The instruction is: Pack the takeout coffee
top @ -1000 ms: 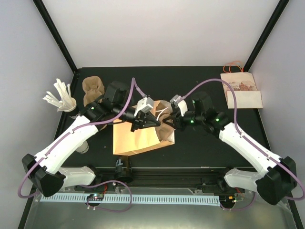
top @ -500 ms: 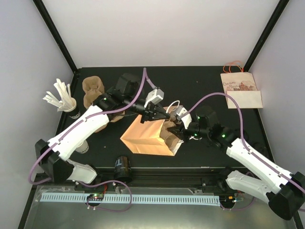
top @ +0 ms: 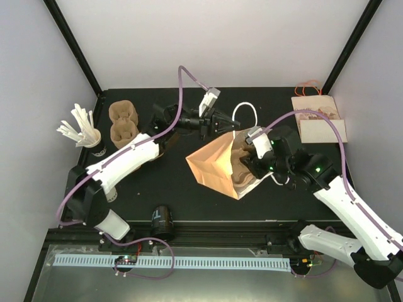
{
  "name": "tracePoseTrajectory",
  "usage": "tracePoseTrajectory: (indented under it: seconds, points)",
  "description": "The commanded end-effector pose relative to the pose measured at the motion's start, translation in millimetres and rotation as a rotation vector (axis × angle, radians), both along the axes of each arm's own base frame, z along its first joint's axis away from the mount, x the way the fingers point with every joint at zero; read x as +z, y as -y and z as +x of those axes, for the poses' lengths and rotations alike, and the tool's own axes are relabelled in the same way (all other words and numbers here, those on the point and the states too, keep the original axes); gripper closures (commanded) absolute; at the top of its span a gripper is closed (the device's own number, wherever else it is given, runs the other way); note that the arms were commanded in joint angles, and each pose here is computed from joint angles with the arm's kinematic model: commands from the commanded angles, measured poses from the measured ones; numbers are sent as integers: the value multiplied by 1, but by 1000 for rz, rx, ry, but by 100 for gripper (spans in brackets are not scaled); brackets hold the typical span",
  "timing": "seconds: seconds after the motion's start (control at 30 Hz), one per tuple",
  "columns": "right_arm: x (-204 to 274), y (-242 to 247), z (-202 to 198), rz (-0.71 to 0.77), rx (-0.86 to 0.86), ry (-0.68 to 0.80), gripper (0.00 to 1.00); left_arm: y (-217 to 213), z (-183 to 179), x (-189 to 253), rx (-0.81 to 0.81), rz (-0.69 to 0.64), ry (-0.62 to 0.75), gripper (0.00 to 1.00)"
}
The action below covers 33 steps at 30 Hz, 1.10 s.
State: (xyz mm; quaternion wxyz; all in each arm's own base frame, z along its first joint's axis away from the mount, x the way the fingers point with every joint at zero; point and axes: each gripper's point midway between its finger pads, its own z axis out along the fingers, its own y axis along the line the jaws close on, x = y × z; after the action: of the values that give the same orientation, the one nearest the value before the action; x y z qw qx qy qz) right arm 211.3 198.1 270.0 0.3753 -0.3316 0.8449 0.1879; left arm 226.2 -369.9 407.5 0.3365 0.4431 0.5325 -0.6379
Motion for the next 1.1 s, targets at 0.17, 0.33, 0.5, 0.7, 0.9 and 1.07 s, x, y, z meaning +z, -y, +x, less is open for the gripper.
tracePoseTrajectory:
  seconds: [0.17,0.33,0.5,0.7,0.9,1.07]
  points:
    - [-29,29,-7,-242,-105,-209,64,-12,31,-14,-25,-122,-276,98]
    - [-39,25,2,-300,-105,-241,64,-24,43,-48,22,-93,-338,98]
    - [-61,9,10,-303,-80,-293,65,-37,49,-81,49,-54,-366,98]
    - [-82,1,16,-347,-64,-328,65,-40,58,-111,134,37,-331,97]
    - [-93,-10,20,-405,-40,-348,65,-58,80,-110,275,67,-324,95]
    - [-106,-15,29,-468,-47,-381,65,-63,84,-114,323,103,-308,94]
